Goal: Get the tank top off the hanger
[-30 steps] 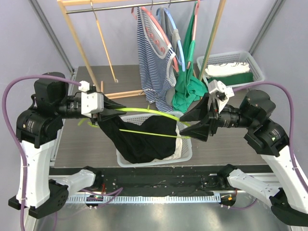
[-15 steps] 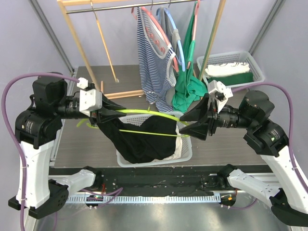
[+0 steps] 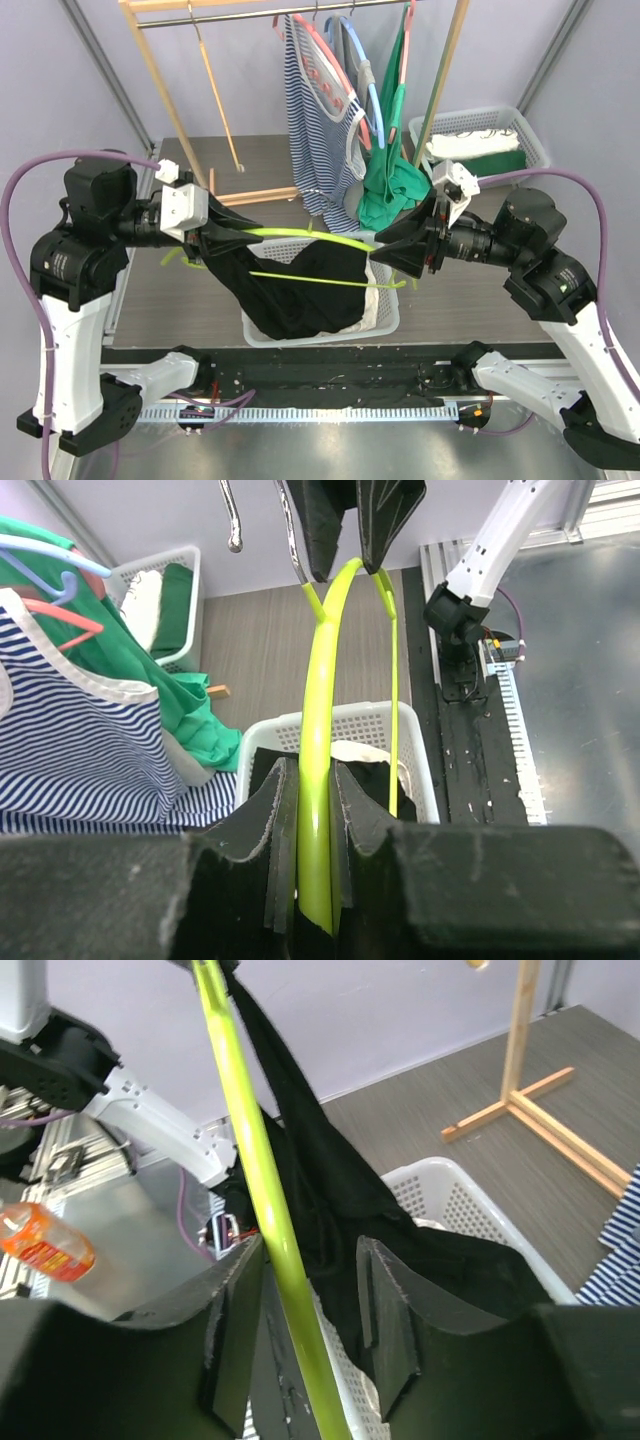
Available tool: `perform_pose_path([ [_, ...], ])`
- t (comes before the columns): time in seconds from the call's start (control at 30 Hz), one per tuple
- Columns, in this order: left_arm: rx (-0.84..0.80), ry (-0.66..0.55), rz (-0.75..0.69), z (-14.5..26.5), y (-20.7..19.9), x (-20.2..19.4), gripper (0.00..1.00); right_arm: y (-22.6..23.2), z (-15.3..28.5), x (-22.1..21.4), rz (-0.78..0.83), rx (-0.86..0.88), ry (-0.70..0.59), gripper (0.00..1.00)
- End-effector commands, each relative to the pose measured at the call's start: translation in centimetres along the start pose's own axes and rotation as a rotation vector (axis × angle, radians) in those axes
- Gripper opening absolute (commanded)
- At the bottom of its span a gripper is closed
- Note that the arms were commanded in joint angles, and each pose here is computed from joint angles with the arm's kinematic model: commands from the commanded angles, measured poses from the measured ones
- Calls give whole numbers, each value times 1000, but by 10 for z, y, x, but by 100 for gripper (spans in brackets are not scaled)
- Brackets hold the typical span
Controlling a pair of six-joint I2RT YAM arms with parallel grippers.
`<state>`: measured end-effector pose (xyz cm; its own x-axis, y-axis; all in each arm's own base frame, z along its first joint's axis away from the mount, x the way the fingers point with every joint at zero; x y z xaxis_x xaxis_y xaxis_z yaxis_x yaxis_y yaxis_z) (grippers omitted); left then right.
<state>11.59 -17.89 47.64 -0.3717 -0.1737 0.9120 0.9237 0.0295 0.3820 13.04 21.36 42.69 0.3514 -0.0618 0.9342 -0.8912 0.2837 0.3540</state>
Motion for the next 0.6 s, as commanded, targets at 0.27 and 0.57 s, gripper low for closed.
perform_pose_path([
  [0.27, -15, -68, -55, -8, 20, 17, 0, 12, 6, -30, -50, 93, 85, 26],
  [0.57, 88, -1, -48, -9, 36, 0, 70, 16, 36, 7, 43, -79, -88, 1],
])
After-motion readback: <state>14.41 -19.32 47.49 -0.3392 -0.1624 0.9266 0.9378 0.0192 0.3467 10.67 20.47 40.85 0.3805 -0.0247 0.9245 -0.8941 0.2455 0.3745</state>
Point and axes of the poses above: each gripper's point midway between its finger pads, its own z axis back along the fingers, its own y axis along the line the jaws close on, x = y × z, the point moved 2 cm from there along z, back along the fingers, and after that the axes turned 8 degrees about -z, right-handed, at the moved point
